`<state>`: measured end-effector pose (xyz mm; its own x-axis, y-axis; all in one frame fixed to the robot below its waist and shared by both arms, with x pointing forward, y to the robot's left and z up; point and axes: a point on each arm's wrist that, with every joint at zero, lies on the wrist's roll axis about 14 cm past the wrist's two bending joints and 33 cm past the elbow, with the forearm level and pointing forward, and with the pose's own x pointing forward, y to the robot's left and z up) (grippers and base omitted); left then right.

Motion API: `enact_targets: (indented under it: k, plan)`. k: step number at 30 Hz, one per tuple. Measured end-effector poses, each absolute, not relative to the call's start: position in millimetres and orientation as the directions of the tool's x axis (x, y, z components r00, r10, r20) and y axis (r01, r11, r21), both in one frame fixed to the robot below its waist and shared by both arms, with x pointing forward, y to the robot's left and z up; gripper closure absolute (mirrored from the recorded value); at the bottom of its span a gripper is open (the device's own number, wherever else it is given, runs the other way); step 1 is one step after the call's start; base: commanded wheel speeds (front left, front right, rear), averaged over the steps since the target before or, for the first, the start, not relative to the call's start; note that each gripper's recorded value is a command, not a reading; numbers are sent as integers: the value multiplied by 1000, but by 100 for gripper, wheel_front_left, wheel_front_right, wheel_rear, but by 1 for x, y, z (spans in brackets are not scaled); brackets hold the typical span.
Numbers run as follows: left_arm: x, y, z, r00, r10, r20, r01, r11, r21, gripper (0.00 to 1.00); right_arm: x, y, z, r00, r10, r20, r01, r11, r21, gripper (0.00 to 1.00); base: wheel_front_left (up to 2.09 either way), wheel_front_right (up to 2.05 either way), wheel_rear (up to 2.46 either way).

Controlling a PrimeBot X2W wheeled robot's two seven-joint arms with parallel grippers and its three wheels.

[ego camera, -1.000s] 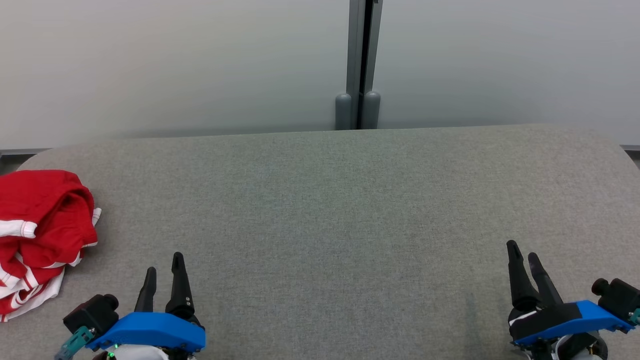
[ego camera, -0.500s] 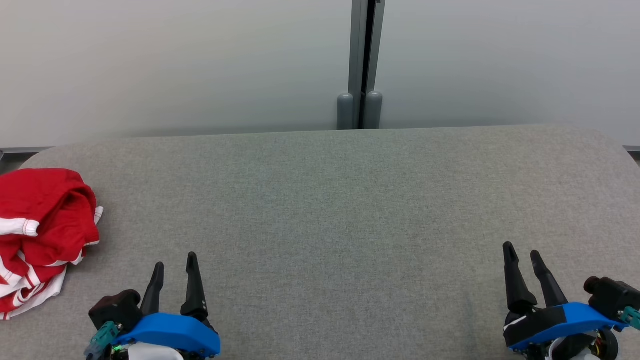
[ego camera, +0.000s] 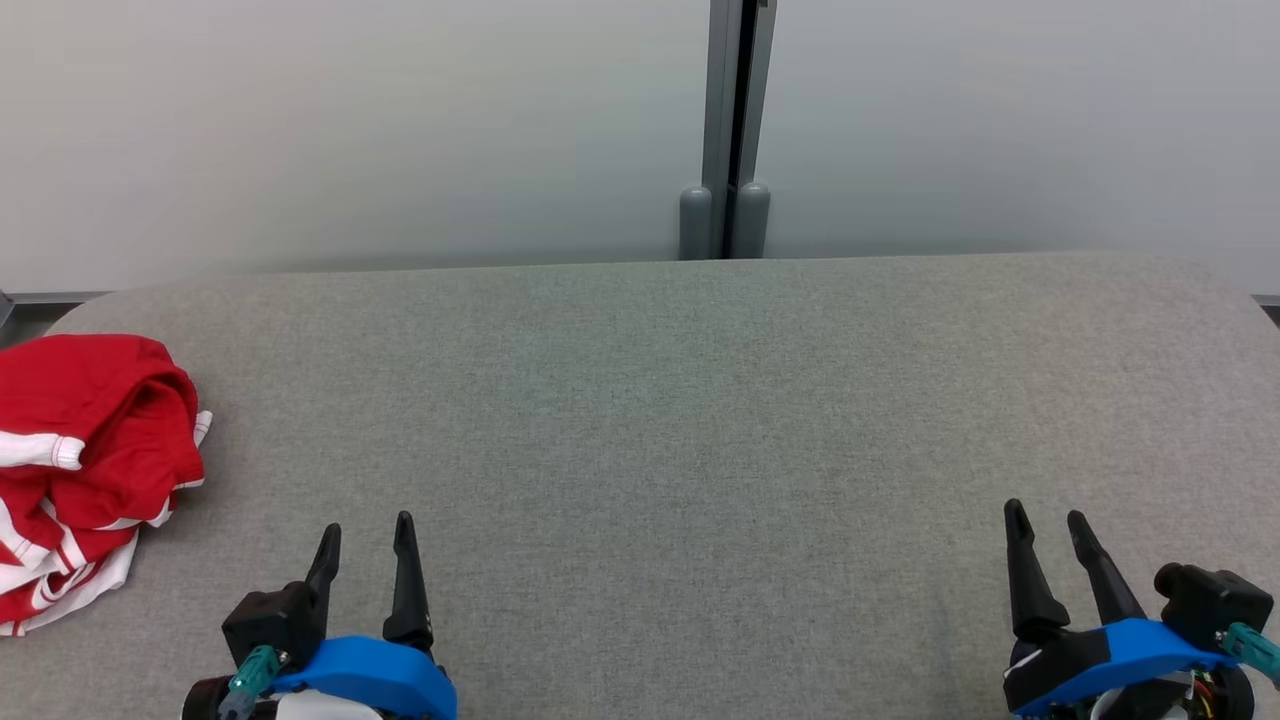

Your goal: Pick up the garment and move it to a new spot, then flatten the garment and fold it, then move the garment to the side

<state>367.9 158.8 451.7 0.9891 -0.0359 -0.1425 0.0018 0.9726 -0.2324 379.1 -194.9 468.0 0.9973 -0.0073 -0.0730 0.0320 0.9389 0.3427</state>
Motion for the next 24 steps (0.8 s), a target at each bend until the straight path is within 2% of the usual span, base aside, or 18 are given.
enact_targets:
  k: [24]
  plan:
    - [363, 157, 465, 996, -43, -72, 40, 998, -49, 0, 376, -192, 484, 1000, 12, -4, -11, 986, 166, 0, 0, 0, 0]
